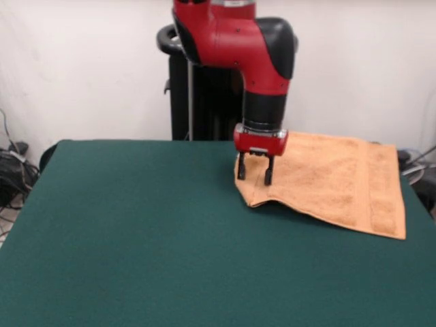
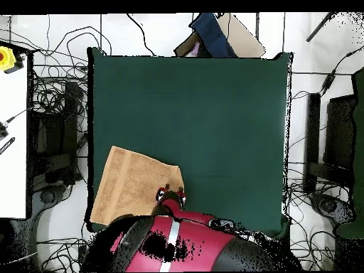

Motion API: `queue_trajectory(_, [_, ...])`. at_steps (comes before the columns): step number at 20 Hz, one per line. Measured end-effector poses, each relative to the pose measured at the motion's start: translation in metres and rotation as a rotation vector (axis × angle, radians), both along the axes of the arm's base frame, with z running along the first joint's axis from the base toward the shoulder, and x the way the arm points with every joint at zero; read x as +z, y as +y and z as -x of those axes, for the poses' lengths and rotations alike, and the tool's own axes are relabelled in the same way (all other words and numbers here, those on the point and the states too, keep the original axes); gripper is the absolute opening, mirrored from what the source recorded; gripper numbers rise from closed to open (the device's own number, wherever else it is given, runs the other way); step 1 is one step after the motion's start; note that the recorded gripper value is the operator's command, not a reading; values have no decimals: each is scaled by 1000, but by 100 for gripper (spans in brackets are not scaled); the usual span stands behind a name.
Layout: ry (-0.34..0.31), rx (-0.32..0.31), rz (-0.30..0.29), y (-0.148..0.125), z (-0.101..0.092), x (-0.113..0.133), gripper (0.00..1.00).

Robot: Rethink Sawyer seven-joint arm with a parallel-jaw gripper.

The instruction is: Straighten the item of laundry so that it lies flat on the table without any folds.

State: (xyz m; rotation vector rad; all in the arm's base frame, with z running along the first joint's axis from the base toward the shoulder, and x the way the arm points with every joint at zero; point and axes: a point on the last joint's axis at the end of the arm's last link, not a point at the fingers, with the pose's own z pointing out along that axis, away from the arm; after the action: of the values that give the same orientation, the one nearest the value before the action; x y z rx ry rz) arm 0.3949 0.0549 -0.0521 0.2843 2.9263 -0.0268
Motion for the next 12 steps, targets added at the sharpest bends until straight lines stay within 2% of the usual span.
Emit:
queue_trajectory(9, [-16, 84, 9, -8, 3, 1, 100])
queue_trajectory(12, [-21, 96, 43, -21, 2, 3, 100])
